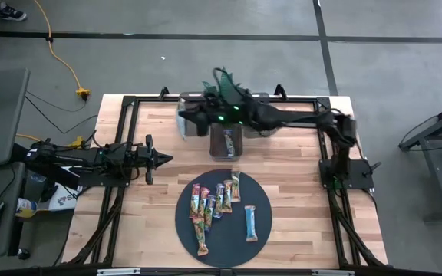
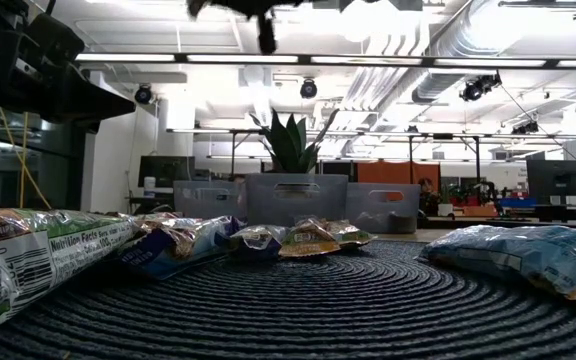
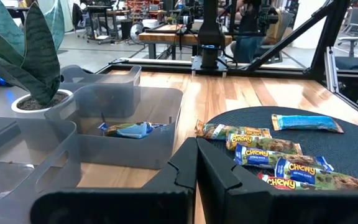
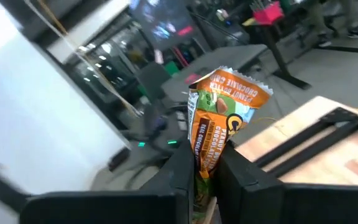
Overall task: Pick and place Granola Bars by type
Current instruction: Put the yellow granola bar into the left black bin
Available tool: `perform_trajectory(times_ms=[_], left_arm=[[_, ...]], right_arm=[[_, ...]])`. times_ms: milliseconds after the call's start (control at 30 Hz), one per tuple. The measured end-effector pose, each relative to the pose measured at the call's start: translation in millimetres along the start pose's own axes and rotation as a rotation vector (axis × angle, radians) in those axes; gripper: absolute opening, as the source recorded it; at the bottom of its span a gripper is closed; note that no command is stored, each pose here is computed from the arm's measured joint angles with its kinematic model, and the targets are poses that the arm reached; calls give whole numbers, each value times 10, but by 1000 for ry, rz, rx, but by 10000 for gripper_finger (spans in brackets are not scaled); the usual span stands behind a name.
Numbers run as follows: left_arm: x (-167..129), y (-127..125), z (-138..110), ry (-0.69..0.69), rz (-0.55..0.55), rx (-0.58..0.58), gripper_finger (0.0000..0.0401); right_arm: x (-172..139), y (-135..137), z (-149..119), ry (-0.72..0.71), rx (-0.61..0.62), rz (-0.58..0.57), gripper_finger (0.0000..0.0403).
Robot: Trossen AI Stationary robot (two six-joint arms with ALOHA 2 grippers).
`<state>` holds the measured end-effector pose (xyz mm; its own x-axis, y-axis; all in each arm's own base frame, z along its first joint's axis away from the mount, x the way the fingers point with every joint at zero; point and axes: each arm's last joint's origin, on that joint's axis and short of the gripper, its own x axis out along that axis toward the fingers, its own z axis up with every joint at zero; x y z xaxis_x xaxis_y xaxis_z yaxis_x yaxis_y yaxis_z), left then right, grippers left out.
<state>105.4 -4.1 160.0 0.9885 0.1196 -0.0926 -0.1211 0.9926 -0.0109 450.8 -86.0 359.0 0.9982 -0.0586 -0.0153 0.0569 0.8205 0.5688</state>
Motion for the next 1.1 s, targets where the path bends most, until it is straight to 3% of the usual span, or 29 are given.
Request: perform_trajectory(times_ms=[233,600,833,1100], left_arm=[[0,0,0,0,0,0,1],[0,0,-1,0,0,0,1],[0,0,0,0,0,0,1],[0,0,0,0,0,0,1]], right_arm=[[427,-525,61,54,6,-146,29],[715,-1400,-318,150,131,-351,26],[665,-1543,-407,177,130,-534,26],[621,-1588,-452,194,101,-653,26]])
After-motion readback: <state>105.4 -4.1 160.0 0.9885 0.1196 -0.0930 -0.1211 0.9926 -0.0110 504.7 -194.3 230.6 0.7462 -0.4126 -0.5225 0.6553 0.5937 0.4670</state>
